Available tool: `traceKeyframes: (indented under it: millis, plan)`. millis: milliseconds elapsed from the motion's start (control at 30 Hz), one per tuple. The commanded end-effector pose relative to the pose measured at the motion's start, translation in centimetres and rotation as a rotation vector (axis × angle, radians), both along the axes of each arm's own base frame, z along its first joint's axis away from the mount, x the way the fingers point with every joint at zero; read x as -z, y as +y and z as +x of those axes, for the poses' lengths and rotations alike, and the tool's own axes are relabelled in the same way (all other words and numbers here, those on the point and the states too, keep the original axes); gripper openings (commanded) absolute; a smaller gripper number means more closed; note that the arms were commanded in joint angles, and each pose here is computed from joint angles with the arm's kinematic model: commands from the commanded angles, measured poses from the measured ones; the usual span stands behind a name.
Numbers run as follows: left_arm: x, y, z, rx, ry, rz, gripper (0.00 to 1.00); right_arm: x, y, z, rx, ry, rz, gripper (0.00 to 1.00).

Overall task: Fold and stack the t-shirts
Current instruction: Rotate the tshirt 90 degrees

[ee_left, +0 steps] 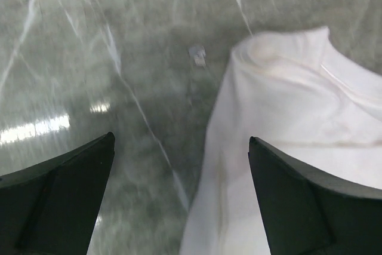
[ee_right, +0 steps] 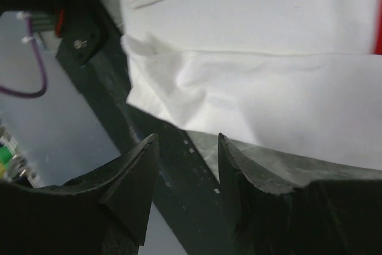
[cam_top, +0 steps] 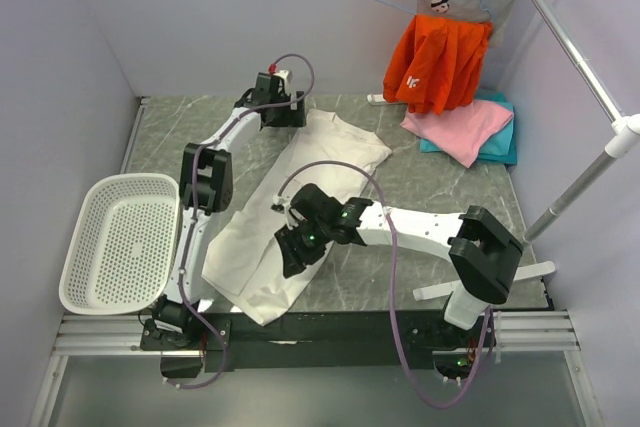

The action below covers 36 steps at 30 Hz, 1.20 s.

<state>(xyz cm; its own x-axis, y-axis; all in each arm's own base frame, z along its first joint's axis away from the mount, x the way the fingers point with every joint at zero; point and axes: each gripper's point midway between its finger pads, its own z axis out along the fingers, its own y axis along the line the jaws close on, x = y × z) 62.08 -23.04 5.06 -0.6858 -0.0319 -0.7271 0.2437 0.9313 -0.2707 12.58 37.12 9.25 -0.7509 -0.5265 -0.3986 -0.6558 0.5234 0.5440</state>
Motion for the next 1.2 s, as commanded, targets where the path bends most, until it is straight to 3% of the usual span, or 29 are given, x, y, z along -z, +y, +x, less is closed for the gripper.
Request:
traceKeyframes:
  millis: [0, 200, 300, 500, 800, 1033, 1167]
  plan:
    - [-15.0, -1.8, -1.1, 0.066, -0.257, -0.107, 0.99, -2.3, 0.1, 3.3, 0.104, -0.149, 0.006, 0.52]
    - [-19.1, -2.7, -4.0, 0.126, -0.284, -0.158, 0.99, -2.2, -1.8, 5.6, 0.218, -0.248, -0.079, 0.52]
    - [-18.5, -3.9, -5.4, 0.212, -0.24, -0.175, 1.0, -2.5, -3.1, 6.8, 0.3, -0.292, -0.102, 0.53]
    - [-12.9, -7.4, -8.6, 0.385, -0.086, -0.111, 0.99, -4.5, -4.4, 8.1, 0.378, -0.357, -0.084, 0.54]
    - [-4.6, -10.0, -12.9, 0.518, 0.039, 0.169, 1.0, -5.3, -4.6, 8.3, 0.392, -0.366, -0.059, 0.54]
    - [-1.0, -9.0, -13.0, 0.486, 0.094, 0.253, 0.99, -4.7, -4.3, 7.9, 0.374, -0.345, -0.056, 0.55]
    - [1.4, -7.0, -11.9, 0.392, 0.142, 0.376, 0.99, -4.3, -4.1, 7.8, 0.36, -0.335, -0.065, 0.55]
